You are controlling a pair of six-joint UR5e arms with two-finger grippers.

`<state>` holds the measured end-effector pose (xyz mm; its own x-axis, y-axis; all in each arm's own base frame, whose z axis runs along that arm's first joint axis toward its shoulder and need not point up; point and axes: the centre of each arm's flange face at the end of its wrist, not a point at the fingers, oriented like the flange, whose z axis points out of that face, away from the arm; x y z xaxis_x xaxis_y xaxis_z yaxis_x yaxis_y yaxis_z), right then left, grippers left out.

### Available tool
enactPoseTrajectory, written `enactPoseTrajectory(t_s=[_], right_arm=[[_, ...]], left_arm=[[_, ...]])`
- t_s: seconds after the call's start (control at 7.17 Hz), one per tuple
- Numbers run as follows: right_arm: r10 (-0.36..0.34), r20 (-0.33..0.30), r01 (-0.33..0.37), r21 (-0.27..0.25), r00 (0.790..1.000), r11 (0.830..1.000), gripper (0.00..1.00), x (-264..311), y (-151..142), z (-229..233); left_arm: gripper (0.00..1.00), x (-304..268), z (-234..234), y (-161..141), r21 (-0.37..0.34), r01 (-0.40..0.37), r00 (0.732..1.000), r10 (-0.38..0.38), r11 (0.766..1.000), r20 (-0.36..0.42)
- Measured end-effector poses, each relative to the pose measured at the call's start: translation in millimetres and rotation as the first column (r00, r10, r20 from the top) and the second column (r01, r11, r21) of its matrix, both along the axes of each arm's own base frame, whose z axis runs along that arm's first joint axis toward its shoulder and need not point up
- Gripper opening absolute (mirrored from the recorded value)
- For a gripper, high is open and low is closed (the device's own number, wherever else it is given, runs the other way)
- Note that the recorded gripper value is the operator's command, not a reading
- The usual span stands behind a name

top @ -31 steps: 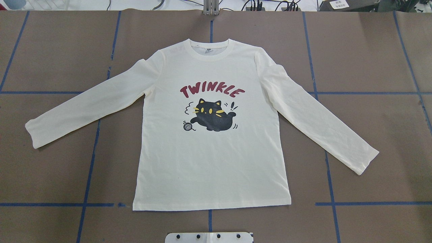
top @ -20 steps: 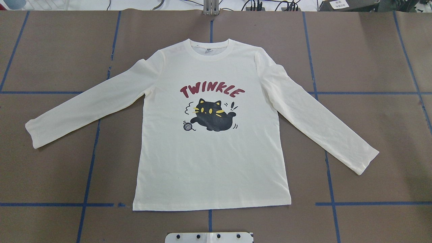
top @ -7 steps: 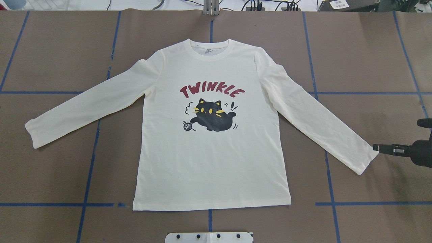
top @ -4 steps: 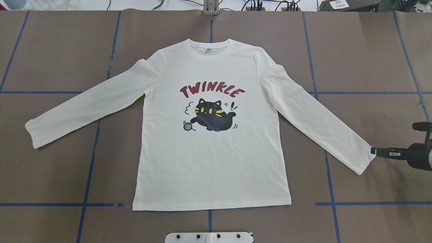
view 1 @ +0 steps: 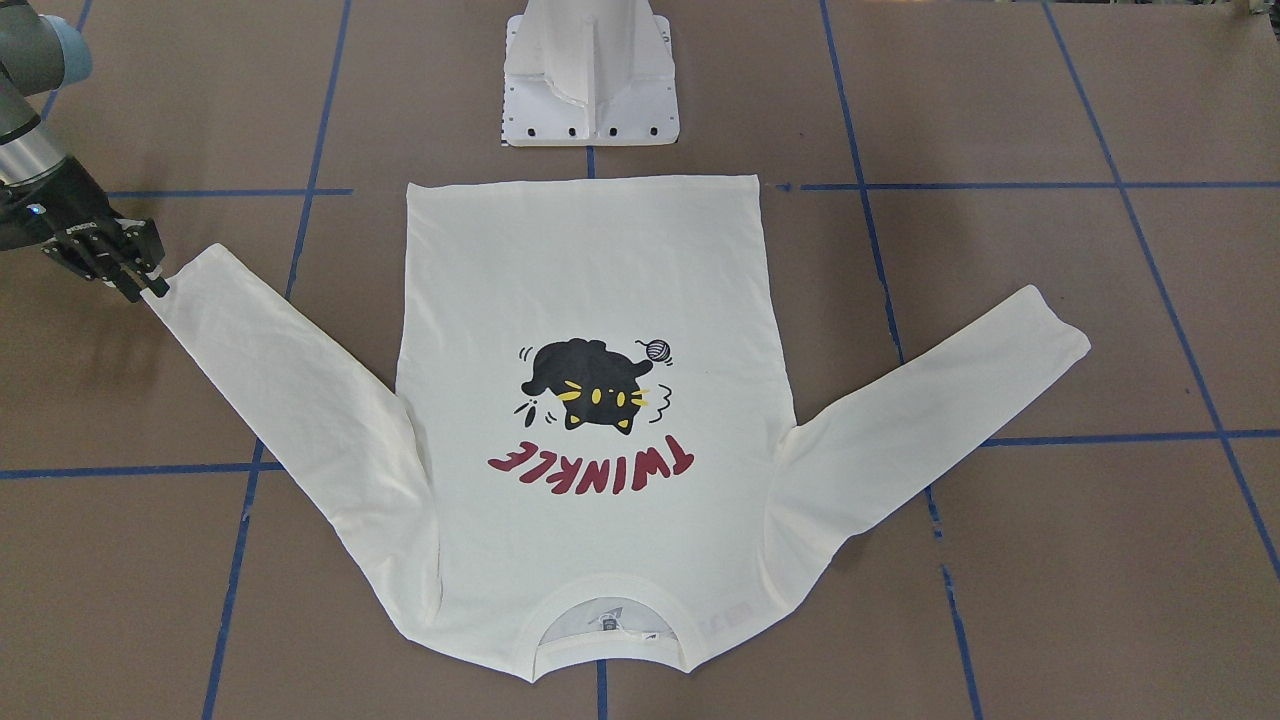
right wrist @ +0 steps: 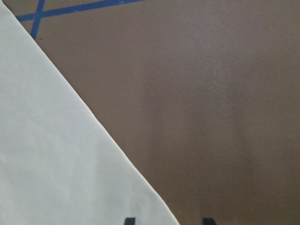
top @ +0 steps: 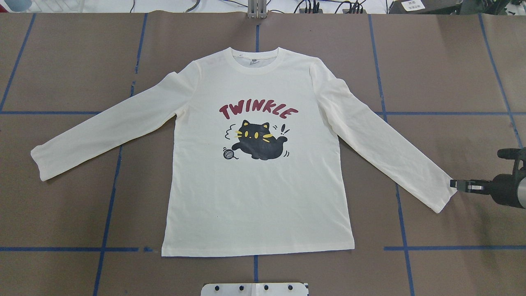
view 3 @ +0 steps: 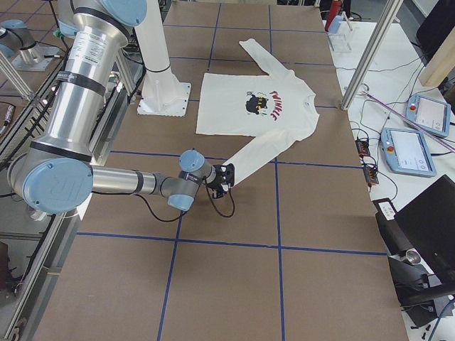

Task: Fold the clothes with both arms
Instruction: 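Move the right gripper to the cuff of the sleeve nearest it and grasp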

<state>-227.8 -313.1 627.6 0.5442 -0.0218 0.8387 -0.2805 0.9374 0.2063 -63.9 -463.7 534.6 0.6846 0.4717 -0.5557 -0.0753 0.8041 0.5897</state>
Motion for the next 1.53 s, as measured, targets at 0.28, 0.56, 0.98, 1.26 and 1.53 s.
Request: enactPoseTrajectory(t_s=[0.28, 0.56, 0.98, 1.26, 1.53], right_arm=[[-0.001, 0.001, 0.001, 0.003, 1.0, 1.0, 0.0, -0.9, -0.4, -1.2], [-0.002, 0.011, 0.002, 0.013, 1.0, 1.0, 0.0, -0.8, -1.2, -8.3], [-0.009, 0.038, 0.009, 0.014, 0.999, 1.0, 0.0, -2.5, -10.6, -80.4], [0.012, 0.023, -0.012, -0.004, 1.0, 1.0, 0.0, -23.2, -40.2, -154.9], [0.035, 0.008, -0.035, -0.016, 0.999, 0.999, 0.0, -84.4, -101.0, -260.9]], left_arm=[[1.0, -0.1, 0.7, 0.1, -0.002, 0.0, 1.0, 0.0, 1.0, 0.0], [1.0, 0.0, 1.0, 0.5, -0.003, 0.0, 1.0, 0.0, 1.0, -0.001], [1.0, 0.0, 1.4, 0.6, -0.004, -0.001, 1.0, 0.001, 1.0, -0.001], [1.0, 0.0, 1.9, 0.6, -0.005, -0.001, 1.0, 0.001, 1.0, -0.001], [1.0, 0.0, 2.2, 0.5, -0.007, -0.001, 1.0, 0.001, 1.0, -0.001]])
